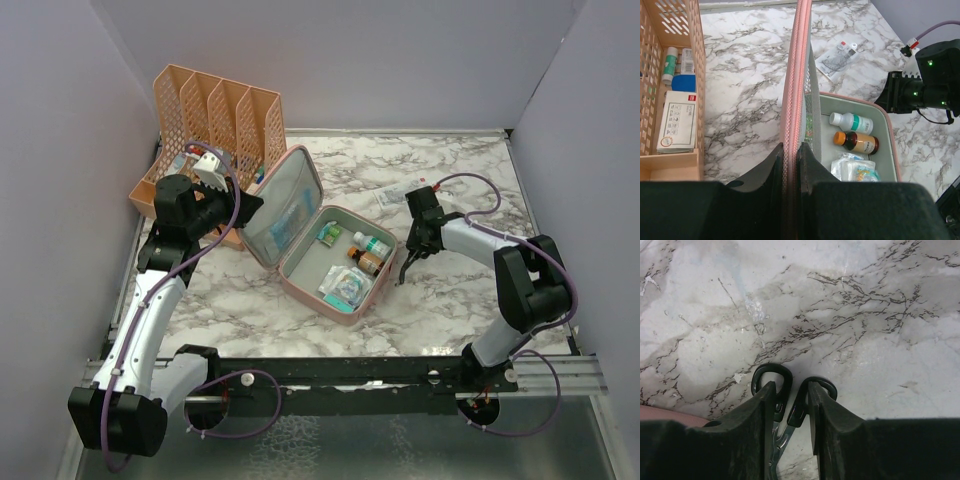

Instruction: Organize the medicine kit

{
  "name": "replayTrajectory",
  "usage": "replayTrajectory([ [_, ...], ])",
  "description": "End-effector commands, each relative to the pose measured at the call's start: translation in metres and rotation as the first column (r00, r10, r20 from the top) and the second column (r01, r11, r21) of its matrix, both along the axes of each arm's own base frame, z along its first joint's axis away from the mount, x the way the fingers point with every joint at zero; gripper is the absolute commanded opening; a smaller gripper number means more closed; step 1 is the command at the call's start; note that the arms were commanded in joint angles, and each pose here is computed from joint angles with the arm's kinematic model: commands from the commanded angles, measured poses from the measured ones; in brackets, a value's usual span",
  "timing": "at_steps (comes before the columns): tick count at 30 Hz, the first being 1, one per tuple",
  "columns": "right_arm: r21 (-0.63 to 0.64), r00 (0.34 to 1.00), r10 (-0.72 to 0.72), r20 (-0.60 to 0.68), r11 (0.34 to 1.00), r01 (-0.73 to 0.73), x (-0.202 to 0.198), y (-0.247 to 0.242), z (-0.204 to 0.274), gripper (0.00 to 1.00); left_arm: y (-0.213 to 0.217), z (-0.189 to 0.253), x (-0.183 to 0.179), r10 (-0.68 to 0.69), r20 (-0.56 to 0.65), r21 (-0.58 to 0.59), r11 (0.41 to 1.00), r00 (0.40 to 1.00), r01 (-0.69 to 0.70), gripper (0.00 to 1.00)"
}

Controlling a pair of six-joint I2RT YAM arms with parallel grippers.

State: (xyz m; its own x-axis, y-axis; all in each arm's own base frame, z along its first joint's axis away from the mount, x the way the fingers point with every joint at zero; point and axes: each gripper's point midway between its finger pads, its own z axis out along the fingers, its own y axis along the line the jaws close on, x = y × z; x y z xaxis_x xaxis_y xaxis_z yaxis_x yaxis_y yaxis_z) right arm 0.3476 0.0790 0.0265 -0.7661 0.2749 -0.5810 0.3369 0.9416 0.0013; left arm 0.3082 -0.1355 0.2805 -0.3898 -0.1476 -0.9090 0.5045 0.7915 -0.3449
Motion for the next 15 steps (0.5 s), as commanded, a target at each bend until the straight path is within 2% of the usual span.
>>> replayTrajectory([
  [1, 0.035, 1.000, 0.019, -0.002, 0.999, -0.019, 0.0028, 0.0053, -0.0063, 0.31, 0.0011, -0.0096, 0.0021, 0.005, 0.000, 0.018, 1.000, 1.000, -0.005, 0.00],
  [11, 0.021, 1.000, 0.006, -0.029, 1.000, -0.006, 0.0004, 0.0025, -0.0076, 0.25, 0.0006, -0.0099, 0.0023, 0.002, -0.001, 0.018, 1.000, 1.000, -0.002, 0.00],
  [15, 0.010, 0.999, 0.009, -0.043, 1.000, -0.009, 0.0006, 0.0016, -0.0102, 0.28, 0.0011, -0.0107, 0.0024, 0.005, -0.003, 0.019, 1.000, 1.000, -0.005, 0.00],
])
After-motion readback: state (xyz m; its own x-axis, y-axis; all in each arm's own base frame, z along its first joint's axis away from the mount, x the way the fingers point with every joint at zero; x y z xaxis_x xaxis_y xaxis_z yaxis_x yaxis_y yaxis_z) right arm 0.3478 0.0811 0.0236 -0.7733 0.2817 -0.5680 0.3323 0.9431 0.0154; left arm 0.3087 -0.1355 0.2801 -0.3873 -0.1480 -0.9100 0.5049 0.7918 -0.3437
